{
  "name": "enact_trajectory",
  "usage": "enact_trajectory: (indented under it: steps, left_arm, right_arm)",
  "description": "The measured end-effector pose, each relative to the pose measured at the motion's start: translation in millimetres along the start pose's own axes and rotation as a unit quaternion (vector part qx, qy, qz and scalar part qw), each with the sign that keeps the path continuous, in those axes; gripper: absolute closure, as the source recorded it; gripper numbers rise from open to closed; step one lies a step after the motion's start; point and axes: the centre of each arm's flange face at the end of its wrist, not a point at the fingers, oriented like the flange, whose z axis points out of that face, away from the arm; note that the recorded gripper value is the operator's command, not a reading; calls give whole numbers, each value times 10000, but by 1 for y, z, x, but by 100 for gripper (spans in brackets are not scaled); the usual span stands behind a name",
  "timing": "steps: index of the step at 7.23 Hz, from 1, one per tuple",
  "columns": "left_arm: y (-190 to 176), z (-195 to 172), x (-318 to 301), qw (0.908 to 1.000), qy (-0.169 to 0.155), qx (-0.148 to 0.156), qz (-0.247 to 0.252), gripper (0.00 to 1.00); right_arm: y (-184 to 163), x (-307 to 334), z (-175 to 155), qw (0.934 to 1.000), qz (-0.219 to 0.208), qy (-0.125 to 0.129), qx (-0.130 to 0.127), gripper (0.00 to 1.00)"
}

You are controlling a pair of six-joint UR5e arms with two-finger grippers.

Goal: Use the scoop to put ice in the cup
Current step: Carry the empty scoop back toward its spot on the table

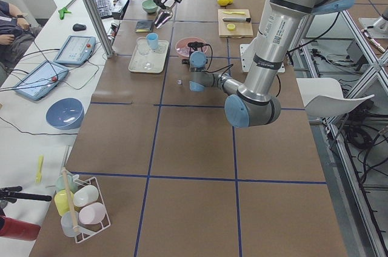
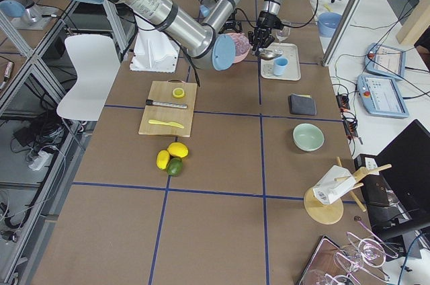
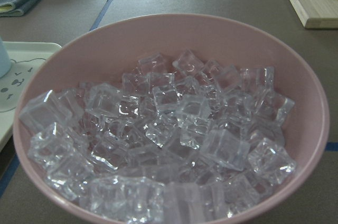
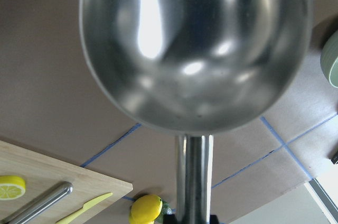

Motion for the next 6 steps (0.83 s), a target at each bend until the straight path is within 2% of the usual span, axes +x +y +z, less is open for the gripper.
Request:
enact_trajectory:
  steps: [5,6]
  left_arm:
    - [-1,0,0,10000,-3,9,4,0]
    - [-2,0,0,10000,-3,16,7,0]
  right_arm:
    - [3,5,-1,10000,-21,0,-33,100]
    - [4,6,-3,9999,-96,46,-103,100]
